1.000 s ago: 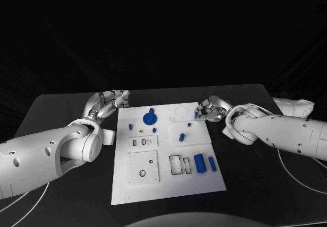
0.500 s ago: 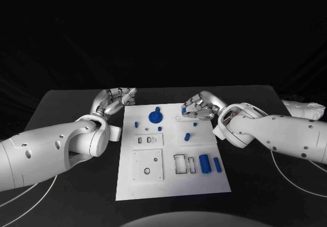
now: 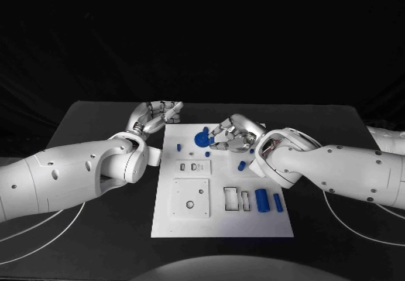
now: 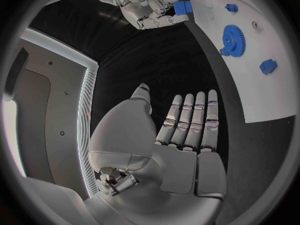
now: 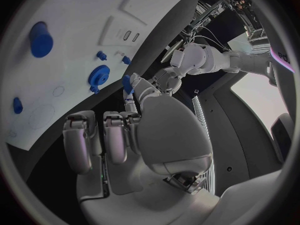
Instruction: Assemble the parts on the task board
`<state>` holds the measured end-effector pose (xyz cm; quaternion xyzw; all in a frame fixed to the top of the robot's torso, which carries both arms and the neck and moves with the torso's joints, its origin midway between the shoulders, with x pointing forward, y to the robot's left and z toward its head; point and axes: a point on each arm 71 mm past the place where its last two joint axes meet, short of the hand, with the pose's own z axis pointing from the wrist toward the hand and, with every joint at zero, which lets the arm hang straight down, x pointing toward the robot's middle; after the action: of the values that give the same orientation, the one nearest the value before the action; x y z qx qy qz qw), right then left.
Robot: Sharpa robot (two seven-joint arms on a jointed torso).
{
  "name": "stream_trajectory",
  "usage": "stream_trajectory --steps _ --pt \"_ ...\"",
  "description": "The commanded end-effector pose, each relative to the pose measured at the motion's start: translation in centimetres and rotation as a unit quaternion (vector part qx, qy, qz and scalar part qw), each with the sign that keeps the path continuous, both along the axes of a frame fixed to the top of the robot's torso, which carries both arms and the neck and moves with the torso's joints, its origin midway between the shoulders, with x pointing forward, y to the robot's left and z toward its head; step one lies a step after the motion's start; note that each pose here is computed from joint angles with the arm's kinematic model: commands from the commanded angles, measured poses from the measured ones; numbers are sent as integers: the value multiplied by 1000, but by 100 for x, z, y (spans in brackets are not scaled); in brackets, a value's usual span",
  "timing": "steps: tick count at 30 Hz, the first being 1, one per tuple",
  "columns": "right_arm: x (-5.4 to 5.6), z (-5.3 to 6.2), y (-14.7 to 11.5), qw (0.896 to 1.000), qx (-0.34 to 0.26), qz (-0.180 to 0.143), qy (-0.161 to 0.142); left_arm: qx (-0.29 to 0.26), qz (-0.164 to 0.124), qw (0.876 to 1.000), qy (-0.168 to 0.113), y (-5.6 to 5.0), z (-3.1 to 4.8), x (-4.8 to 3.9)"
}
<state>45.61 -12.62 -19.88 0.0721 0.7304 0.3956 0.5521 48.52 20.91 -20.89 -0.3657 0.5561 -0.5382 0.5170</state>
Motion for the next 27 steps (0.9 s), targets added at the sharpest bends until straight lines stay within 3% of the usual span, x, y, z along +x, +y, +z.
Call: stream_trajectory --steps 1,9,27 --pt "-29 -41 99 999 -42 6 -4 -4 -6 1000 -6 -23 15 -4" --pt "-114 -141 313 997 -73 14 -11 -4 -6 1000 -5 -24 17 -9" --pt "-231 -395 413 996 -84 -6 11 -4 -5 1000 -6 -10 22 -16"
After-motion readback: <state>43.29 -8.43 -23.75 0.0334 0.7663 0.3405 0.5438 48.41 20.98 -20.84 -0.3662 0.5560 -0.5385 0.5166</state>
